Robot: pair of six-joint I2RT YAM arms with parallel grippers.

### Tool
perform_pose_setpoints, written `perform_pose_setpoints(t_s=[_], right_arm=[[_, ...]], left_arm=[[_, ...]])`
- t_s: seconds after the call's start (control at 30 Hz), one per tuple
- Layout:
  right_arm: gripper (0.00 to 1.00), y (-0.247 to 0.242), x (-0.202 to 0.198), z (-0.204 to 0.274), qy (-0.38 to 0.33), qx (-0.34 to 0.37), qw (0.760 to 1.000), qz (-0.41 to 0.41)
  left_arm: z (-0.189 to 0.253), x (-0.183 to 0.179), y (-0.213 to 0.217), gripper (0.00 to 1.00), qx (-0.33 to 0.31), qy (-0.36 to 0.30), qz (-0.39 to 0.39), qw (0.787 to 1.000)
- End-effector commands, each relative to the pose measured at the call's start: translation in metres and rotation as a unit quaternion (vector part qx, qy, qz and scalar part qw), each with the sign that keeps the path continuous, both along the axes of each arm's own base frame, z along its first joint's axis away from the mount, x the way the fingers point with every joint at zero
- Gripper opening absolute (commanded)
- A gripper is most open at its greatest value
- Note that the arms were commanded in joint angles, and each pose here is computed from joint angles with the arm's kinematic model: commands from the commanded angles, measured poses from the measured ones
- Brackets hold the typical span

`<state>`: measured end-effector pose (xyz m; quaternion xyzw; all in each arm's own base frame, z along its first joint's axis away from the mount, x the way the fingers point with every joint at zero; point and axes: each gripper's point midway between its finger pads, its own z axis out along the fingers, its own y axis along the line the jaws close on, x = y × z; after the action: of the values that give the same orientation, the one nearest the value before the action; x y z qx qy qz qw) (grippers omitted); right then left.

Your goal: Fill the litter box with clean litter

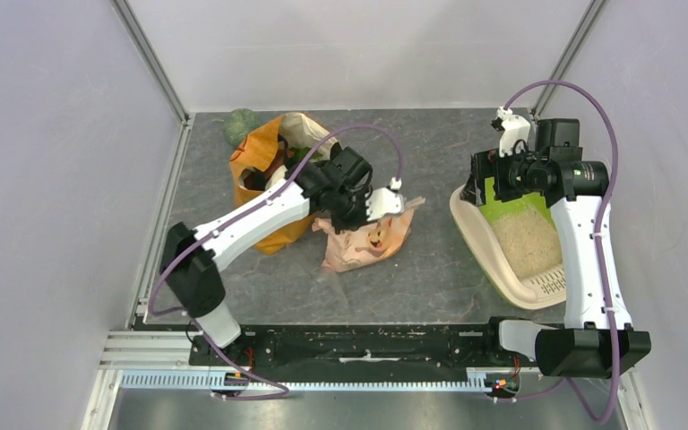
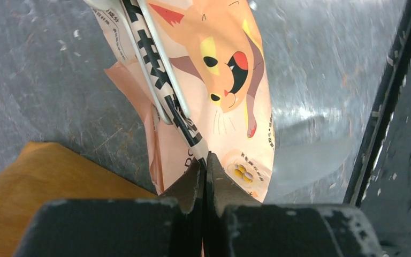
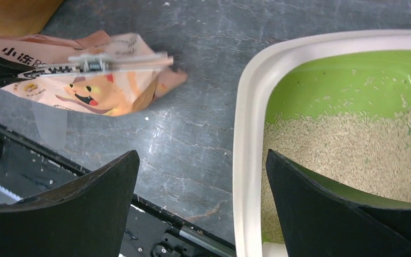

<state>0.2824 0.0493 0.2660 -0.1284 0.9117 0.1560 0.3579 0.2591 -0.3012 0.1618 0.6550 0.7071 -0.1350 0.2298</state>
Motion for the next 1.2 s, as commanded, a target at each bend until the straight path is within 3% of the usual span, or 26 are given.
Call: perform_pose_setpoints(t_s=[0.0,0.13,0.23,0.37,0.43,0.57,0.67,0.8,0.9,1.03,1.17], right_arm=[[0.95,0.024,-0.011,0.013,-0.041,0.025,0.993,0.108],[0.94,0.050,-0.029,0.015,-0.091,0.059,0.968,0.227],[0.94,0.067,-0.039,0.020,-0.151,0.077,0.938,0.302],[0.95,0.093,-0.043,0.022,-0.227,0.067,0.890,0.390],[0.96,0.111,-0.045,0.022,-0.255,0.049,0.862,0.435],[0.97,0.134,-0.049,0.017,-0.269,0.052,0.830,0.486],[0.97,0.144,-0.045,-0.004,-0.263,0.036,0.821,0.505],[0.97,0.150,-0.040,-0.023,-0.239,0.038,0.822,0.516],[0.97,0.155,-0.038,-0.032,-0.228,0.032,0.820,0.525],[0.95,0.162,-0.036,-0.039,-0.217,0.038,0.819,0.530],[0.92,0.172,-0.029,-0.048,-0.218,0.046,0.820,0.528]], left_arm=[[0.053,-0.019,-0.008,0.02,-0.091,-0.117,-0.165,0.975],[0.044,-0.032,0.001,0.04,-0.110,-0.164,-0.207,0.958],[0.047,-0.028,0.003,0.11,-0.123,-0.194,-0.194,0.954],[0.053,-0.029,0.003,0.22,-0.135,-0.199,-0.187,0.952],[0.055,-0.031,0.003,0.25,-0.139,-0.199,-0.188,0.952],[0.051,-0.034,0.008,0.25,-0.136,-0.201,-0.192,0.951],[0.042,-0.038,0.013,0.26,-0.126,-0.198,-0.197,0.952],[0.040,-0.034,0.017,0.47,-0.117,-0.197,-0.178,0.957],[0.038,-0.032,0.021,0.52,-0.106,-0.190,-0.164,0.962],[0.022,-0.033,0.031,0.44,-0.068,-0.162,-0.152,0.973],[0.011,-0.041,0.036,0.24,-0.056,-0.138,-0.161,0.976]])
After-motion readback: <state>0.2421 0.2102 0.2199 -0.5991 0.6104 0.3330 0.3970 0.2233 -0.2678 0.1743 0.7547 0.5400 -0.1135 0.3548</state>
